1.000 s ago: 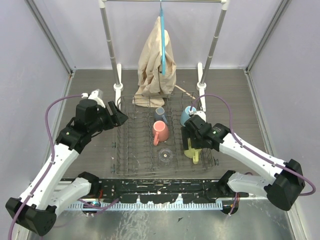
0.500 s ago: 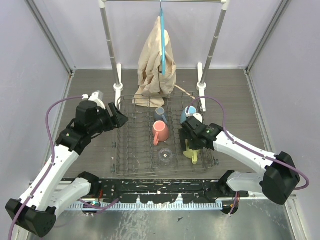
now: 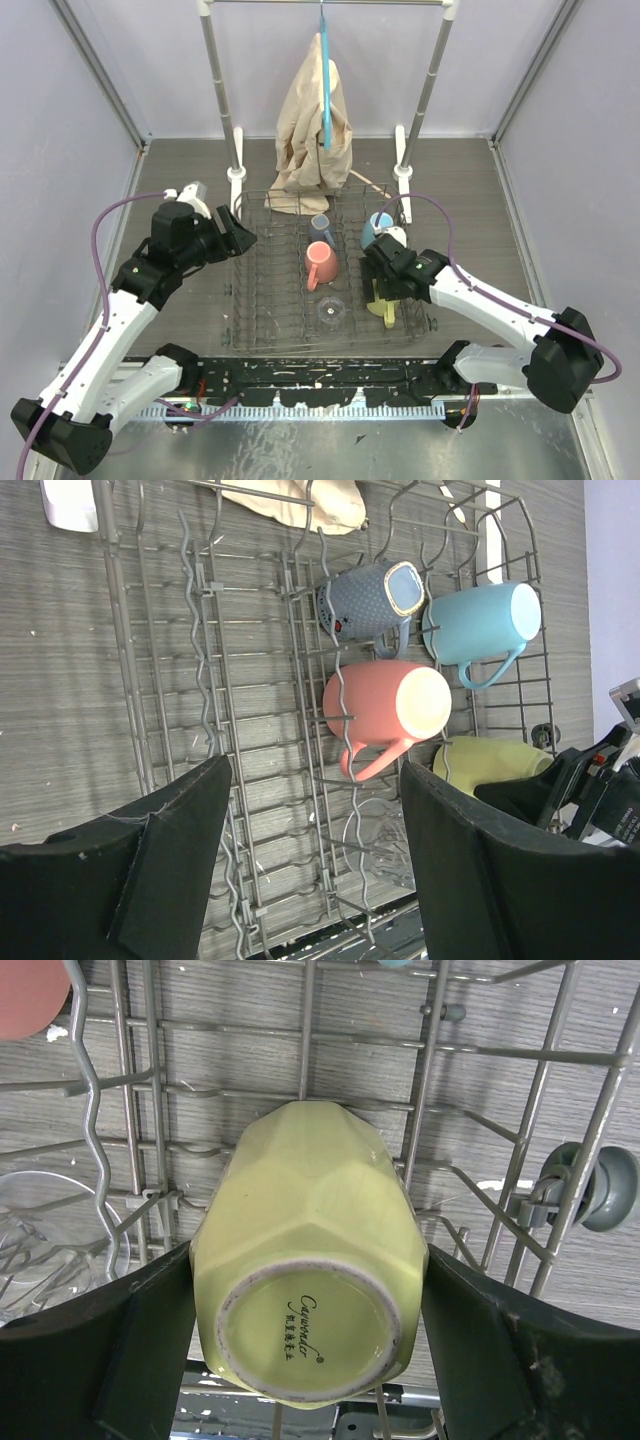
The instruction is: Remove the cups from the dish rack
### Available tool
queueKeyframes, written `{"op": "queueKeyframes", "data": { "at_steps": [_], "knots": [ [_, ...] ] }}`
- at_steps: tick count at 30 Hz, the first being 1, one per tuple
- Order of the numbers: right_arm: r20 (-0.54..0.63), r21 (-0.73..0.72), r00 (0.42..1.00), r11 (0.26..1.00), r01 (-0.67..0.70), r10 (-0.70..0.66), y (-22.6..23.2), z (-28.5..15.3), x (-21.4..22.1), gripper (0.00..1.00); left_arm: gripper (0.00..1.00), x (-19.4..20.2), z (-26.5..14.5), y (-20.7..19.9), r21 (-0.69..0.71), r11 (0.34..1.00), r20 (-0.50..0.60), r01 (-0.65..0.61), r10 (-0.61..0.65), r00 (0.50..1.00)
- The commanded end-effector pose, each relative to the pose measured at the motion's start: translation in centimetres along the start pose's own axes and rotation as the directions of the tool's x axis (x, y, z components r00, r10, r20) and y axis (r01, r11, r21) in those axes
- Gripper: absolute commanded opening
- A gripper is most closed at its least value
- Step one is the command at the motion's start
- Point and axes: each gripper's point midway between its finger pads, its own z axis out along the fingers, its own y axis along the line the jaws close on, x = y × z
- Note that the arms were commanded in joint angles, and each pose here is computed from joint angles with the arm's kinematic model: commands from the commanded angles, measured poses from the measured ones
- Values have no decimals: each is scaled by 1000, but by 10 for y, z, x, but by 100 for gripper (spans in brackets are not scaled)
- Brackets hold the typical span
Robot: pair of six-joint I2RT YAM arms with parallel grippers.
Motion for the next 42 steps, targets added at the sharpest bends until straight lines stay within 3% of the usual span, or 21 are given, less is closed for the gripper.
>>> {"op": "queueKeyframes", "data": {
  "at_steps": [1,14,17,24,31,37,42],
  "knots": [
    [113,-81,992,995,-50,59,12,-25,-29,1,75,-5,-5,-6,22,1000,19,-8,8,1000],
    [336,-256,930,965,-60,147,22,-132,-99,1,76,-8,-10,-15,53,998,12,15,-15,1000],
    [398,-357,901,934,-20,172,35,-156,-114,1,76,-5,-8,-25,106,993,1,42,-42,999],
    [518,-618,803,778,112,295,76,-204,-139,1,77,2,-11,-66,347,927,-51,143,-134,990],
    [532,-781,713,589,206,456,100,-242,-151,0,77,-8,-39,-98,564,812,9,149,-187,982],
    [453,-879,716,401,258,531,128,-261,-155,0,78,-18,-72,-126,745,659,50,105,-212,976],
    [425,-903,718,312,296,551,140,-273,-160,0,79,-10,-83,-133,800,593,35,91,-197,980]
  ]
}}
